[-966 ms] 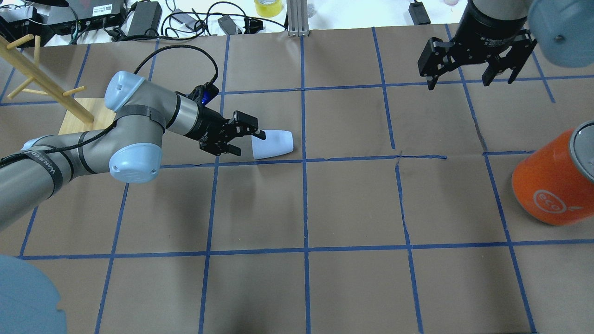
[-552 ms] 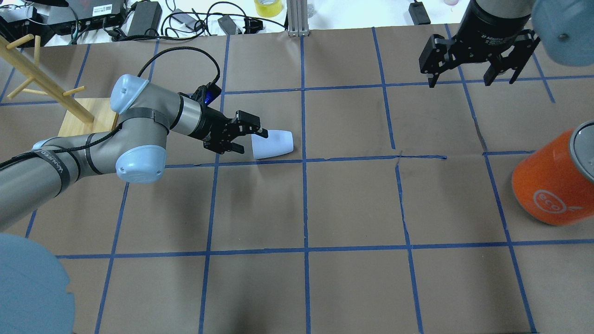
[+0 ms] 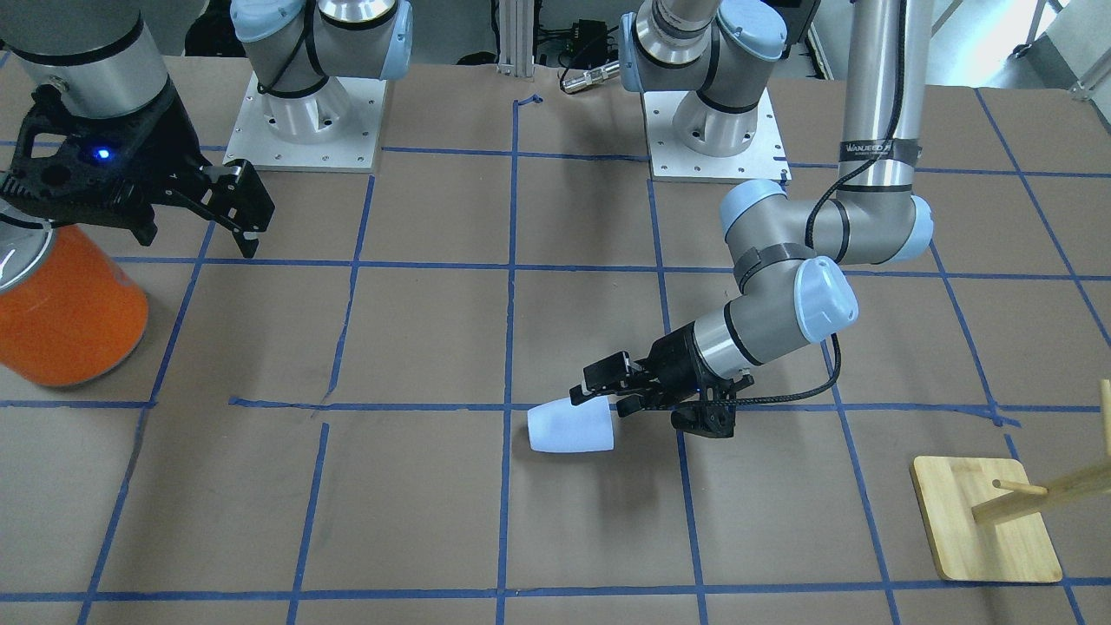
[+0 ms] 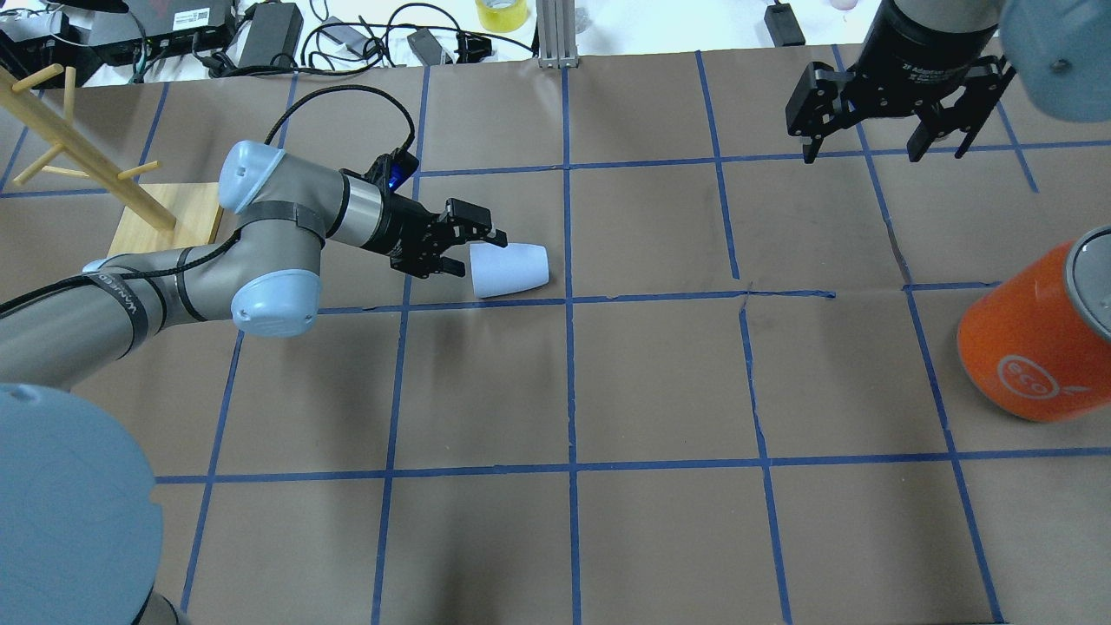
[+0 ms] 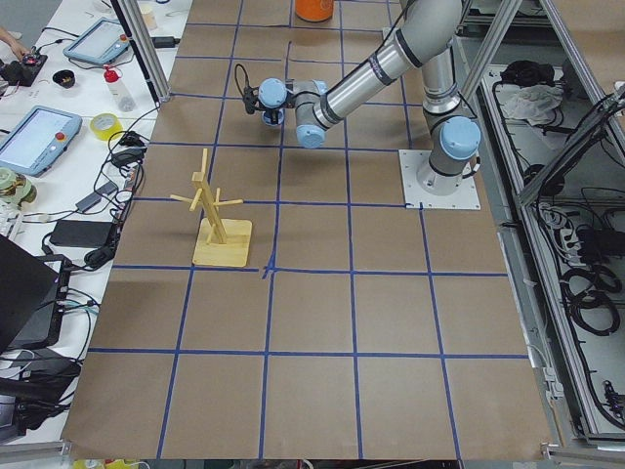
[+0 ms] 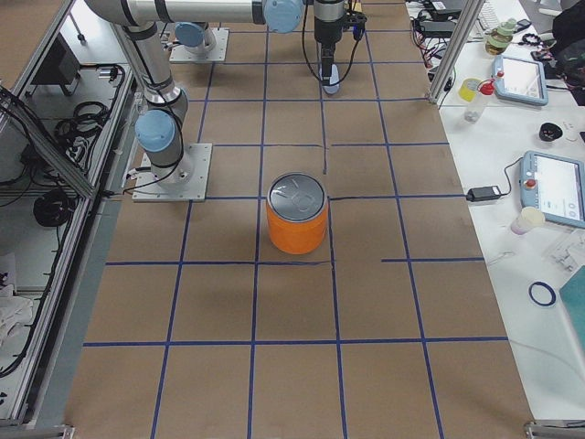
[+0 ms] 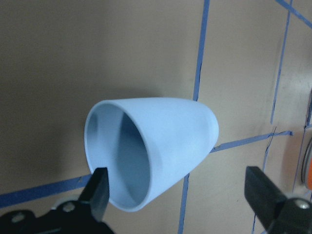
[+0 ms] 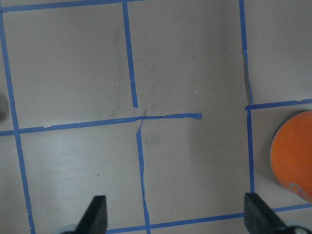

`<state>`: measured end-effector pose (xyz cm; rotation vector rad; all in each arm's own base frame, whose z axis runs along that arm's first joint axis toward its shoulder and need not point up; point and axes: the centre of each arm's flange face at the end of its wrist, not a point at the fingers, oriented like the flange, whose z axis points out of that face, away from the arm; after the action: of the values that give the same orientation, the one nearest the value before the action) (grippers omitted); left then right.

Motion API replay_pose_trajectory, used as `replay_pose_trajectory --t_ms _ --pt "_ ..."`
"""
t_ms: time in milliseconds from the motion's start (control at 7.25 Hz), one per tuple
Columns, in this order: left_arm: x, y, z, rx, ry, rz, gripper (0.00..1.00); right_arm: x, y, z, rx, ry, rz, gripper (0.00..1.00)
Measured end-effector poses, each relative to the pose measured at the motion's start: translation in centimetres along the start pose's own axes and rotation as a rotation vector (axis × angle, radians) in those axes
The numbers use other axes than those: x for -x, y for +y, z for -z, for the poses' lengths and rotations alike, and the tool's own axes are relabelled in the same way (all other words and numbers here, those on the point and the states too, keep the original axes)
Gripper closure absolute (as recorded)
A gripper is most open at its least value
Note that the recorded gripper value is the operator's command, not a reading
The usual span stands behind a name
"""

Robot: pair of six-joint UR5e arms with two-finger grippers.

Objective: Flip cup
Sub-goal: 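Grasp the rim of the lying cup with the left gripper, then lift the cup with the left gripper and rotate it mouth-up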

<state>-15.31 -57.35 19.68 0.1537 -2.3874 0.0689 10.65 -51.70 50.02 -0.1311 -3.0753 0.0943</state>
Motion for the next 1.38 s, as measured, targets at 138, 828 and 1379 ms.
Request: replay_pose_trajectory --t_ms 138,828,1379 --pt "0.1 -0.2 -0.3 -0.001 0.008 -0.002 0.25 0.1 0.1 0.0 0.005 -0.009 0.001 0.00" --pt "0.4 -0.9 -1.2 -0.031 0.041 -0.036 0.77 0.6 0.2 0.0 0.012 -0.027 0.009 0.00" --pt "-0.1 -1.2 -0.8 -0.055 0.051 -0.060 0.99 0.5 0.3 -0.2 0.018 -0.019 0.011 0.00"
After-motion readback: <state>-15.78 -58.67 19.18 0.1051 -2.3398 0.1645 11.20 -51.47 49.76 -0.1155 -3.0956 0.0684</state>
